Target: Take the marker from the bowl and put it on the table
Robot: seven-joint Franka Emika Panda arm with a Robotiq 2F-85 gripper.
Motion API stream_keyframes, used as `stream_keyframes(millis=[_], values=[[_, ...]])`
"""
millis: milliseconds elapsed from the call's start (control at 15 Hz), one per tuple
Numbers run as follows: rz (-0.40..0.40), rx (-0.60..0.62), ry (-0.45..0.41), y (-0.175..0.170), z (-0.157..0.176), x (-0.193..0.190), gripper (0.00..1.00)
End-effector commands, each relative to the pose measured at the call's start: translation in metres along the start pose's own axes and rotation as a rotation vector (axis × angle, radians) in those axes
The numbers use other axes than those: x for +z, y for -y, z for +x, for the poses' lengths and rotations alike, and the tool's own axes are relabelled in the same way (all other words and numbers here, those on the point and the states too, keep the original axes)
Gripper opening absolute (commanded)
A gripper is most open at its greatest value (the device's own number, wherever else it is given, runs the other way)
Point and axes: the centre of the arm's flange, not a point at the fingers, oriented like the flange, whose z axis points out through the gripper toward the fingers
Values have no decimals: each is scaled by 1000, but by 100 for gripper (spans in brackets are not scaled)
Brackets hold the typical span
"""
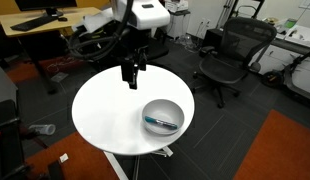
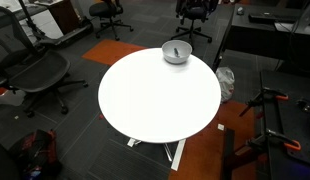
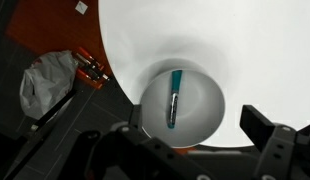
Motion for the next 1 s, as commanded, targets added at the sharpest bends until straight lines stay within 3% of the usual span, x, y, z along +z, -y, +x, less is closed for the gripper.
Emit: stream_keyframes(millis=[0,467,933], values=[[12,32,-16,12,27,22,100],[63,64,-3,19,54,75,100],[57,72,18,17,78,117,100]])
